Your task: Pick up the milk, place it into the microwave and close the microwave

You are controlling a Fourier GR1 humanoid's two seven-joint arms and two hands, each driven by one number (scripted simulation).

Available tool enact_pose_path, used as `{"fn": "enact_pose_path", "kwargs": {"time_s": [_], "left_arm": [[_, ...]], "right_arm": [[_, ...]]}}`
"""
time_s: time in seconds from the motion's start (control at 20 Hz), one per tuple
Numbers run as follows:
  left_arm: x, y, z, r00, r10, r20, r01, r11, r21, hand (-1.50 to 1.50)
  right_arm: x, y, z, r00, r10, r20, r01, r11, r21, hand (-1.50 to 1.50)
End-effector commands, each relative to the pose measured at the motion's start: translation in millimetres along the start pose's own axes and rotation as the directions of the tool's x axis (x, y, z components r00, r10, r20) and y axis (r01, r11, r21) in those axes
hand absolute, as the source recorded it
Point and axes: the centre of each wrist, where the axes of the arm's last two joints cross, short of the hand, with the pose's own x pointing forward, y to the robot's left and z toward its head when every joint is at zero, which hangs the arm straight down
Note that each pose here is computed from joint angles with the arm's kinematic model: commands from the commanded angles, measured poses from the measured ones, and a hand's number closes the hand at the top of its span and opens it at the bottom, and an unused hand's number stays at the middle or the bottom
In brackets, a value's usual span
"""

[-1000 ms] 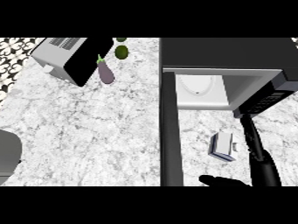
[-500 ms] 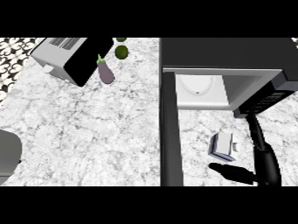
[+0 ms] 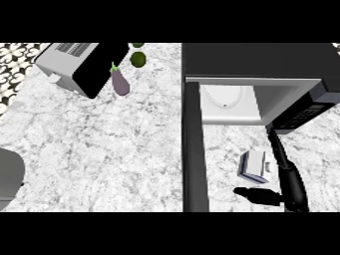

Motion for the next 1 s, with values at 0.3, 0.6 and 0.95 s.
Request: {"fn": "enact_pose_path", "kwargs": {"time_s": [0.3, 0.6, 0.95], "left_arm": [[12, 19, 20, 1.0, 0.01, 0.003, -0.01, 1.0, -0.002, -1.5], [-1, 10, 13, 1.0, 0.027, -0.016, -0.027, 1.0, 0.007, -1.5], [9, 10, 16, 1.0, 0.02, -0.002, -0.02, 1.0, -0.003, -1.5]], "right_arm": [[-36, 15, 10, 0.996, 0.082, -0.034, -0.083, 0.996, -0.016, 1.5], [-51, 13, 0, 0.972, 0.236, -0.017, -0.237, 0.971, -0.018, 1.5], [-67, -4, -3, 0.947, 0.321, -0.024, -0.32, 0.947, 0.038, 1.5]]}}
